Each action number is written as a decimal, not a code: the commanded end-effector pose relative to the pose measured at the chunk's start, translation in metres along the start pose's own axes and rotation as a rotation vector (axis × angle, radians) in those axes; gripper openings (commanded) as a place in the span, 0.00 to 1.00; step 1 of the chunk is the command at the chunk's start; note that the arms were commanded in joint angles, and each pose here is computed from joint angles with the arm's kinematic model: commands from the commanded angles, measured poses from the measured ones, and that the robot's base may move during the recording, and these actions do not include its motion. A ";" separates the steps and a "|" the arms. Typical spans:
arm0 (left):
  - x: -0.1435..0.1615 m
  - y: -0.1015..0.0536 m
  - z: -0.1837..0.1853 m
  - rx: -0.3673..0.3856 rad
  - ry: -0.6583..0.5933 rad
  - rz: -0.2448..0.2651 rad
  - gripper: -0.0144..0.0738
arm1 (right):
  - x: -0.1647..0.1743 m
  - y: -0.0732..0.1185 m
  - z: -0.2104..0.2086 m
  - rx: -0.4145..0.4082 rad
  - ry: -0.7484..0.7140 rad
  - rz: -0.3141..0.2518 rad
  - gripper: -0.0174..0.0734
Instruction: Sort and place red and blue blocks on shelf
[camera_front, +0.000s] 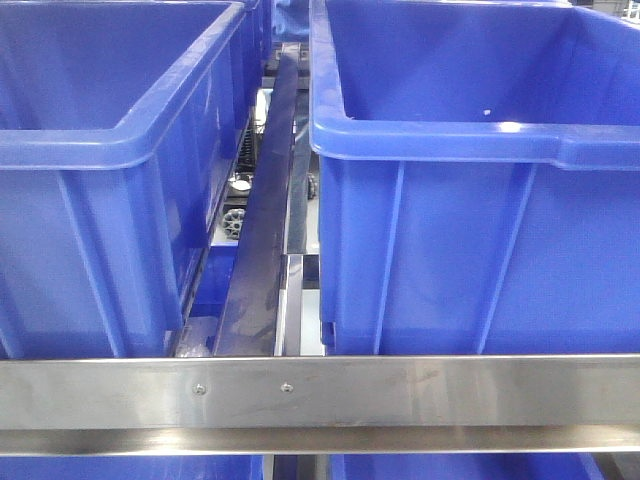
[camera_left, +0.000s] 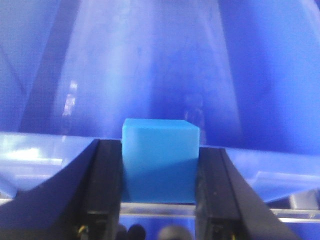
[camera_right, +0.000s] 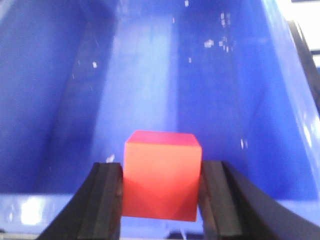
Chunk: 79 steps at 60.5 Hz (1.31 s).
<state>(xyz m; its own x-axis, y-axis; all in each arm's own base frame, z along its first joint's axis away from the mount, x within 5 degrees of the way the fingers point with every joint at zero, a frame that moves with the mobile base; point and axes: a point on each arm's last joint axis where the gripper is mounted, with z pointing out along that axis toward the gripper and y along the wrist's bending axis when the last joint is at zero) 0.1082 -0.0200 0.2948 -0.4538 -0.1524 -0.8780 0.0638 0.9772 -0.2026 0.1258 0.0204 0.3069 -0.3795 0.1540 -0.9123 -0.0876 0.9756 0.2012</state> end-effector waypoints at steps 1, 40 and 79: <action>-0.027 -0.007 -0.007 0.047 -0.139 -0.007 0.30 | -0.026 0.004 -0.001 -0.015 -0.135 -0.008 0.25; -0.087 -0.030 0.063 0.065 -0.135 0.010 0.30 | -0.083 0.014 0.073 0.000 -0.085 -0.019 0.25; -0.100 -0.036 0.123 0.031 -0.030 0.052 0.78 | -0.078 0.010 0.117 0.022 -0.021 -0.057 0.80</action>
<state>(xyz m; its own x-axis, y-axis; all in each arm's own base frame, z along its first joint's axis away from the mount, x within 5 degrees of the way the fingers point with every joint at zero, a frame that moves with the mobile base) 0.2582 -0.0569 0.3143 -0.5304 -0.0875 -0.8432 0.0802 0.9850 -0.1527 0.2601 0.0388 0.3122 -0.4890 0.1057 -0.8659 -0.0659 0.9853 0.1576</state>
